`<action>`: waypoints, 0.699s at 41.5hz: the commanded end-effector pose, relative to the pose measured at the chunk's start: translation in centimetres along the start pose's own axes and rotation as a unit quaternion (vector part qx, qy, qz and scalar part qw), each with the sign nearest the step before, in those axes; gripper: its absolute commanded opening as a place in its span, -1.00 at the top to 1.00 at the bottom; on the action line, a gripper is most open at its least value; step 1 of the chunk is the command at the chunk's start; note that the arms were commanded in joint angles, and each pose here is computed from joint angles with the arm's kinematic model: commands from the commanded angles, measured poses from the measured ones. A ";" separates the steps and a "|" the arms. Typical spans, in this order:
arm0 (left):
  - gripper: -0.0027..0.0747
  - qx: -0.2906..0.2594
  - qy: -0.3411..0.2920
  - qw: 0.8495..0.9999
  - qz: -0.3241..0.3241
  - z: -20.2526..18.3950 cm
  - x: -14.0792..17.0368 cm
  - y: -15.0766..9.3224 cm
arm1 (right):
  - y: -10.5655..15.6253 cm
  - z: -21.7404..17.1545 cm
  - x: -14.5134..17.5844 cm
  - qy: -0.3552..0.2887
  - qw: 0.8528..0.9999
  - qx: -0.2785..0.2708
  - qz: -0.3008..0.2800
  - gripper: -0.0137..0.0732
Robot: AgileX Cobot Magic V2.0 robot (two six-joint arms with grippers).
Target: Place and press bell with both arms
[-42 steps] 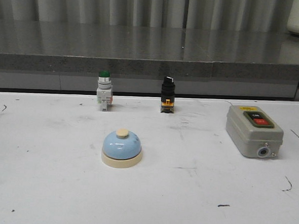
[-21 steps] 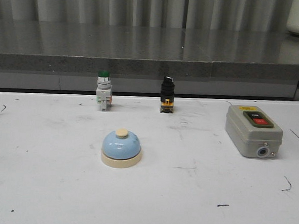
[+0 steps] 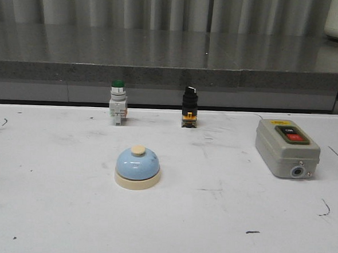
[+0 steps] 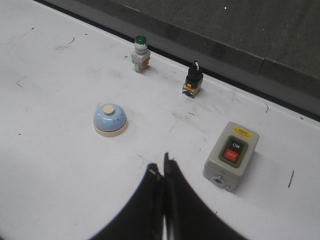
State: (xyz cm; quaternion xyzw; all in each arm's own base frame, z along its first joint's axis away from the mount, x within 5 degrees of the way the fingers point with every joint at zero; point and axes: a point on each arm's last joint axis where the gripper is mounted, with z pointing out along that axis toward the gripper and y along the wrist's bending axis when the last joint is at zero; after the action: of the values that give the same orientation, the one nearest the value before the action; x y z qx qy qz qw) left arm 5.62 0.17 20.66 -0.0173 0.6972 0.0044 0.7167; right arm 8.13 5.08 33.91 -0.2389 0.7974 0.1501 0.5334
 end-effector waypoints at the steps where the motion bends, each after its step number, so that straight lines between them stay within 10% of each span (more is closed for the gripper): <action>1: 0.98 0.003 -0.036 0.999 -0.008 -0.1 0.0 0.0 | -0.2 -0.4 -1.4 -0.051 0.999 0.009 -0.001 0.84; 29: 0.98 0.003 -0.036 0.999 -0.008 -0.1 0.0 0.0 | -0.9 -0.9 0.2 -0.090 0.994 0.061 -0.029 0.84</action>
State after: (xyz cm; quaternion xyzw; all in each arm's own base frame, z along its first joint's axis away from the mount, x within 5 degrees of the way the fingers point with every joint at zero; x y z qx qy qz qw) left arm 5.62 0.17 20.66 -0.0173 0.6972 0.0044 0.7167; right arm 7.94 4.48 33.18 -0.2364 0.7884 0.1263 0.5538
